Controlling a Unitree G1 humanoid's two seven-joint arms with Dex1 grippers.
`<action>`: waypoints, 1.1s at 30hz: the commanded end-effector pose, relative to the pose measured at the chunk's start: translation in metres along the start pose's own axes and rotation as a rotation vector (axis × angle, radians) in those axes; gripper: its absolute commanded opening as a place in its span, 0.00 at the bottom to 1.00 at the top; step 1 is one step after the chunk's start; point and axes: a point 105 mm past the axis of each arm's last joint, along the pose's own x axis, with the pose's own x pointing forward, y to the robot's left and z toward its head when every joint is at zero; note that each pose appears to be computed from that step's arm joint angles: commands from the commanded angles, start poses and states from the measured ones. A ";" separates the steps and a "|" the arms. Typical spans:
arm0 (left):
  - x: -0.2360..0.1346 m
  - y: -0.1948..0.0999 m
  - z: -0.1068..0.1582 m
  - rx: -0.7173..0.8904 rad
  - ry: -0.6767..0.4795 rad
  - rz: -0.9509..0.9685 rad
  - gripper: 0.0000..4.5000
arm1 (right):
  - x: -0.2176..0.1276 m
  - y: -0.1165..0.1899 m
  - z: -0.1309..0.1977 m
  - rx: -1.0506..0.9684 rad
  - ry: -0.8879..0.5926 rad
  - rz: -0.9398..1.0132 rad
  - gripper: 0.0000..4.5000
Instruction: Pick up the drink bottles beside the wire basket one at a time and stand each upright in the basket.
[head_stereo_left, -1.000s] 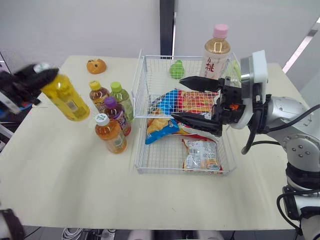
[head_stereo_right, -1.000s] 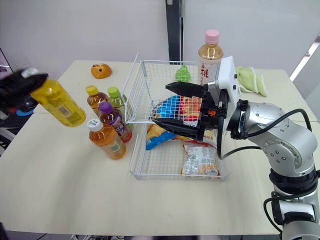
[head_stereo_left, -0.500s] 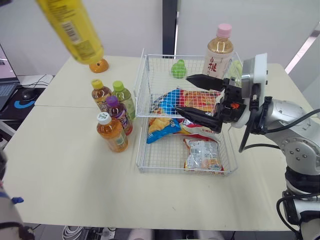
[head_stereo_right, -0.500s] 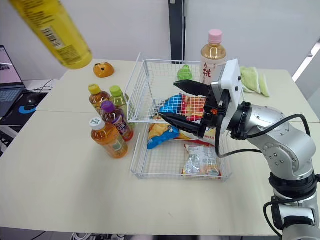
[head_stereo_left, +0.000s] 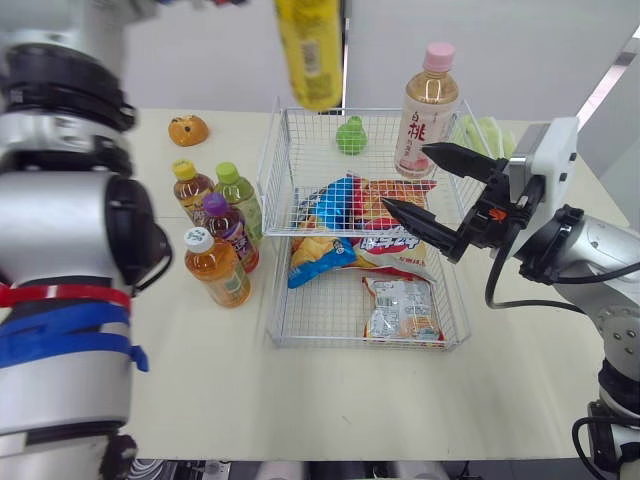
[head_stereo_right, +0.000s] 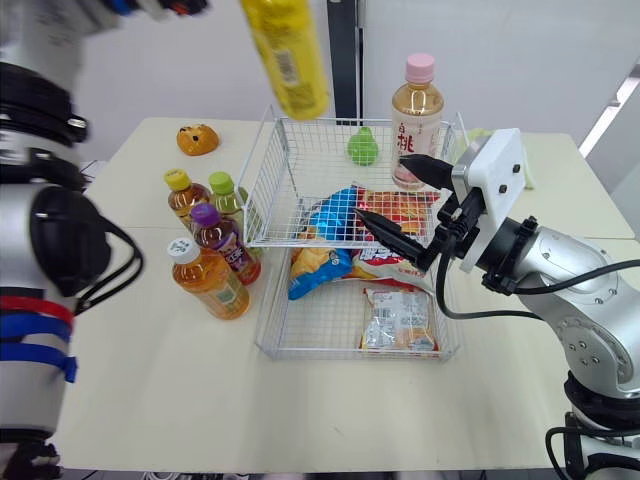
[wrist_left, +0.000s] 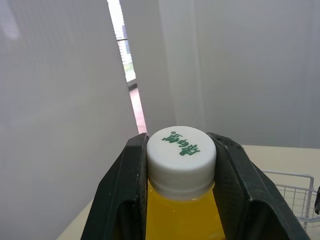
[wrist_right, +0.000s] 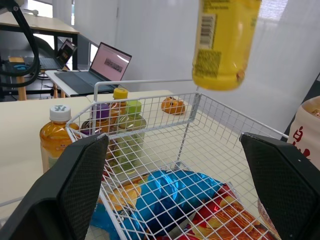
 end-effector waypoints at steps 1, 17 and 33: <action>0.015 -0.003 0.009 0.081 -0.051 0.015 0.30 | -0.007 -0.002 0.013 -0.058 -0.026 -0.061 1.00; 0.048 -0.014 -0.061 -0.034 0.006 0.007 0.30 | -0.011 0.006 0.006 -0.058 0.016 -0.104 1.00; 0.046 -0.015 -0.047 -0.051 -0.050 -0.010 0.85 | -0.009 0.008 0.005 -0.045 0.013 -0.082 1.00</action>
